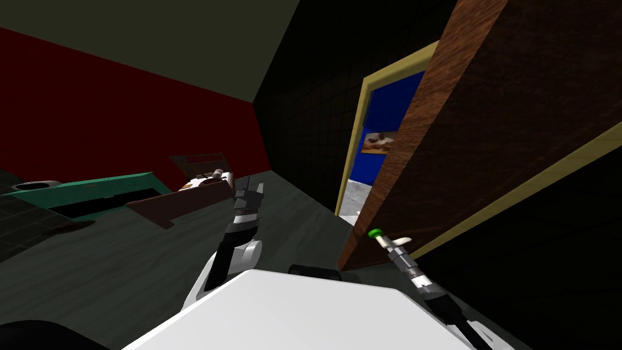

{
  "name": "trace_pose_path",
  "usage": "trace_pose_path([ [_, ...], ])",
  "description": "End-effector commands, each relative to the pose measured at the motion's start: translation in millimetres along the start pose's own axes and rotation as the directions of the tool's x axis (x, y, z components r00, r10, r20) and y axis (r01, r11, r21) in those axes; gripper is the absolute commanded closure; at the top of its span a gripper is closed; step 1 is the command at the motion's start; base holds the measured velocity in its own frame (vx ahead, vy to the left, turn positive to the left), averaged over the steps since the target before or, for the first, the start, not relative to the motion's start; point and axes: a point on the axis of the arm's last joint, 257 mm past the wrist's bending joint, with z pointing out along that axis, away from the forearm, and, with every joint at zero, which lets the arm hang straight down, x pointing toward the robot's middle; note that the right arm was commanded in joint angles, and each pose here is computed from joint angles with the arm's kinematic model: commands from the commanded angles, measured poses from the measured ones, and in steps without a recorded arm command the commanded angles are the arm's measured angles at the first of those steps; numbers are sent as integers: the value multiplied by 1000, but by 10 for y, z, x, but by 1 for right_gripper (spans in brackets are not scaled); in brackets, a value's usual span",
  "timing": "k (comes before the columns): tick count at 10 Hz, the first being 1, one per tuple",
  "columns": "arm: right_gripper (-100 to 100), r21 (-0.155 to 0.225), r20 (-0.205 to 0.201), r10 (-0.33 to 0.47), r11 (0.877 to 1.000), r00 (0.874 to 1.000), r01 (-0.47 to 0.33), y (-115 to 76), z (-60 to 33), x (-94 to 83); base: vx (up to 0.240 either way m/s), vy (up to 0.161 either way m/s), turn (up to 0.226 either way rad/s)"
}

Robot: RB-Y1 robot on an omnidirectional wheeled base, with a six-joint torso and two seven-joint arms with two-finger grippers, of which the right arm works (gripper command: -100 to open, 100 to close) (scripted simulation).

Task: Pull the door open

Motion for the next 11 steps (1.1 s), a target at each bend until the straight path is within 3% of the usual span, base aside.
trace_pose_path([
  [1, 100, -1, 4, -7, 1000, 1000, 7, 22, -18, -48, -190, -99, 136],
  [3, 100, 0, -3, 0, 1000, 1000, 0, -7, -13, 3, -138, -65, 88],
  [5, 100, -1, 4, 0, 1000, 1000, 0, -29, 132, 40, -155, -79, 116],
  [8, 100, -1, 7, -1, 1000, 1000, 1, -33, 187, 50, -101, -37, 34],
  [11, 100, -2, 19, -3, 1000, 1000, 3, -45, 396, 89, -144, -59, 94],
])
